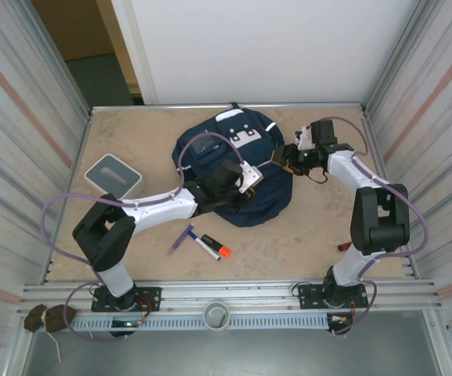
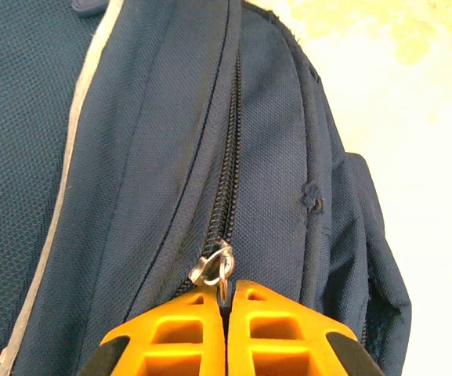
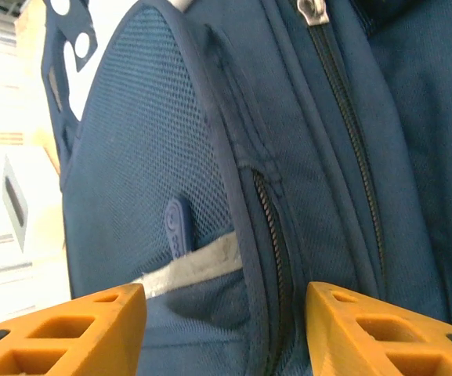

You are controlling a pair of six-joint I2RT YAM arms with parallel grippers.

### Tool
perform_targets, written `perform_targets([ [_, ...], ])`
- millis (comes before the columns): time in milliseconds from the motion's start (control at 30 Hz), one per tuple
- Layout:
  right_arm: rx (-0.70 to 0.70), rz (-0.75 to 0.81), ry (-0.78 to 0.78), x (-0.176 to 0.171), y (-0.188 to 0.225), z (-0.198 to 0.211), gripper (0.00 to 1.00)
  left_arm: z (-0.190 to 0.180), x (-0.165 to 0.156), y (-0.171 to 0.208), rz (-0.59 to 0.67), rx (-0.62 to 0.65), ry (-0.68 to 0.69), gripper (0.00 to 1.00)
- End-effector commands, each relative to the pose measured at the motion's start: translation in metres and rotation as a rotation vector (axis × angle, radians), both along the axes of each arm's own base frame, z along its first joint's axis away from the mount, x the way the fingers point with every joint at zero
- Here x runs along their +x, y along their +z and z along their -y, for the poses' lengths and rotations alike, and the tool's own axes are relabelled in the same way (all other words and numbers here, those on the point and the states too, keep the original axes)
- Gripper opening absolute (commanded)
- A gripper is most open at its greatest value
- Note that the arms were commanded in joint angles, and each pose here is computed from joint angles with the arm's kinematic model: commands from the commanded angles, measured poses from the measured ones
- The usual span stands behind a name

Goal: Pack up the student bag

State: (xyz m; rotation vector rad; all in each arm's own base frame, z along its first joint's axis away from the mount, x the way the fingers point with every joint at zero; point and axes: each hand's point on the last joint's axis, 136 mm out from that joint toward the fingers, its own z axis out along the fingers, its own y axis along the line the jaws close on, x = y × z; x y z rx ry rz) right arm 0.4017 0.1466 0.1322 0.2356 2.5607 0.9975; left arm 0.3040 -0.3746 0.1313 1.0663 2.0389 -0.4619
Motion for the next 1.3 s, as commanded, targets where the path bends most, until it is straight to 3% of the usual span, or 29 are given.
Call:
perform_targets([
  [0,0.049,0.029,0.000,0.000,0.006,-0.013,0.52,0.008,0.004,0.014,0.020,-0.035,-0.011,0.00],
  [67,0.053,0.036,0.008,0.002,0.006,-0.017,0.41,0.005,0.005,0.011,0.023,-0.021,-0.001,0.00],
  [167,0.004,0.043,-0.002,0.005,0.003,-0.008,0.14,-0.007,0.004,0.009,0.034,0.020,0.022,0.00],
  [300,-0.024,0.059,-0.022,0.005,0.009,0.016,0.00,-0.049,0.011,0.005,0.046,0.071,0.102,0.00],
  [633,0.001,0.074,0.007,0.008,0.018,0.020,0.00,-0.168,0.023,-0.028,-0.039,0.109,0.338,0.00],
  [867,0.026,0.076,0.074,0.010,0.021,0.010,0.00,-0.192,0.054,-0.023,-0.046,0.077,0.457,0.00],
  [1067,0.024,0.055,0.152,0.009,0.019,0.000,0.00,-0.181,0.087,-0.034,-0.096,0.119,0.484,0.00],
  [1167,0.020,0.048,0.165,0.011,0.017,-0.003,0.00,-0.173,0.091,-0.030,-0.105,0.097,0.468,0.09],
  [1267,0.018,0.047,0.165,0.013,0.020,-0.003,0.00,-0.166,0.079,-0.011,-0.063,0.031,0.399,0.31],
])
